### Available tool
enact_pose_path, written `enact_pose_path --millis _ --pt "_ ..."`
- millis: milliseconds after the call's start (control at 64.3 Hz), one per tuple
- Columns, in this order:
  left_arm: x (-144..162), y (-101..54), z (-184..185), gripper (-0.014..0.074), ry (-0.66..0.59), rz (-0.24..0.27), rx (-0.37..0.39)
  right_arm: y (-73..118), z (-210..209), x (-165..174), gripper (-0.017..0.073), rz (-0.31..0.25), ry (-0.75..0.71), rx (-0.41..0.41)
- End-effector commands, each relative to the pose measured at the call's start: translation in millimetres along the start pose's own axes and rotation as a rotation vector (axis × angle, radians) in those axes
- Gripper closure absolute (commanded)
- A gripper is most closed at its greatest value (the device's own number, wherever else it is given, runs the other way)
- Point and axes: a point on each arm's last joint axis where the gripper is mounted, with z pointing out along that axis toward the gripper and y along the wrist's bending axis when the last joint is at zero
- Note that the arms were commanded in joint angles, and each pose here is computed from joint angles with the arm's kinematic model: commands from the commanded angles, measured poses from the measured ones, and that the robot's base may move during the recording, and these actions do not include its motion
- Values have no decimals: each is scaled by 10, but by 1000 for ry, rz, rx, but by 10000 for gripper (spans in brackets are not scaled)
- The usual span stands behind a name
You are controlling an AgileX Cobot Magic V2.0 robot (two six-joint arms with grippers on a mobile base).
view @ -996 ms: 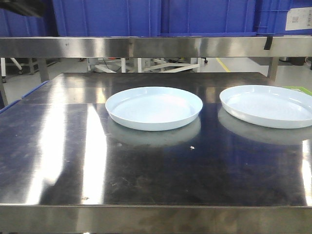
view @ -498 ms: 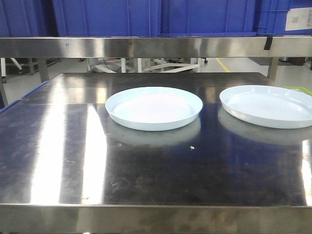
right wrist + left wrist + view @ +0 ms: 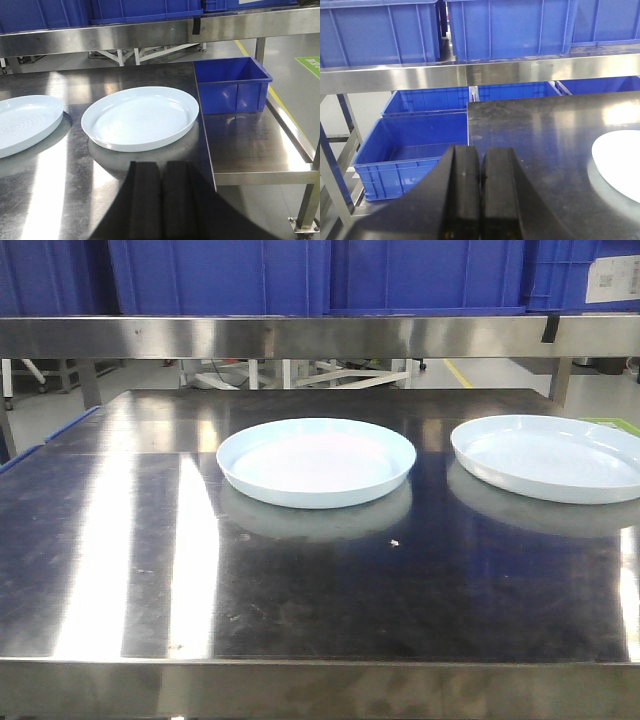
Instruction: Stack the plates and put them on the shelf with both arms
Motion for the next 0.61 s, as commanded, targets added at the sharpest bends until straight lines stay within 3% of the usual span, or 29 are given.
enact_pose_path --millis 0,389,591 --pt "-170 23 -11 504 -109 -13 -19 4 -18 -84 503 -12 -104 -3" --pt "-170 23 -11 512 -109 -13 -19 5 -20 -99 503 -12 -120 -4" --pt "-170 23 -11 512 -109 -13 -19 20 -51 -255 503 -12 -265 -15"
